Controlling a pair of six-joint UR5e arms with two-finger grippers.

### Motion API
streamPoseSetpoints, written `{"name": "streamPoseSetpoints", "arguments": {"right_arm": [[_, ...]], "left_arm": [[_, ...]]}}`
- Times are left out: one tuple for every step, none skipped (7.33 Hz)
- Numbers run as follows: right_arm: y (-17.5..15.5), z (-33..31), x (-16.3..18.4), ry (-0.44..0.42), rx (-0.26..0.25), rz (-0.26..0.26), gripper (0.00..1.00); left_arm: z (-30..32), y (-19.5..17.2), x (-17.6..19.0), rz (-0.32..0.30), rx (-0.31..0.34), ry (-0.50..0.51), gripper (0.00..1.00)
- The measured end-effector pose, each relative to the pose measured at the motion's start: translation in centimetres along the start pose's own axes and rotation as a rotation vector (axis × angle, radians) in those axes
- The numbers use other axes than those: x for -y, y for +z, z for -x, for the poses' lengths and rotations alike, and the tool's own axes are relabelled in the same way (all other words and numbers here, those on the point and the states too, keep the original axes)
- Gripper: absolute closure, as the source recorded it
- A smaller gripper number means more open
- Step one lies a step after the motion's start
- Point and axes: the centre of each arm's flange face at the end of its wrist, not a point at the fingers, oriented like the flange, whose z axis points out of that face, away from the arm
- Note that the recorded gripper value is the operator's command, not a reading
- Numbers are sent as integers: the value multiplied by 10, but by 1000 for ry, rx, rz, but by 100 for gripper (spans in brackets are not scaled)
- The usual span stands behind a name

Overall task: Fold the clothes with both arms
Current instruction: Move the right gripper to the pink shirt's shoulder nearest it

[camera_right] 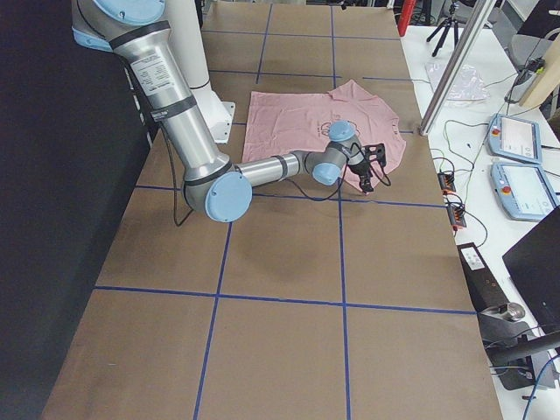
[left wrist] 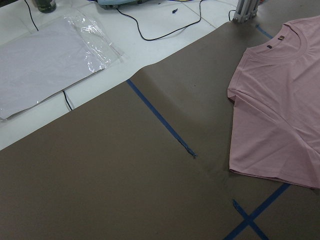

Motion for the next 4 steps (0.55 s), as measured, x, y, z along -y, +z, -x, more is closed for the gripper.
{"name": "streamPoseSetpoints", "arguments": {"right_arm": [[6,0,-5,-3,-7,1,33],[10,-1,-9,-5,-16,1,34],[14,-2,-12,-7,-22,2,35],[16,-2,-15,-8,-27,4,41]], "left_arm": [[0,0,0,0,0,1,0],[0,0,0,0,0,1,0],[0,0,-1,0,0,0,0],[0,0,-1,0,0,0,0]]}}
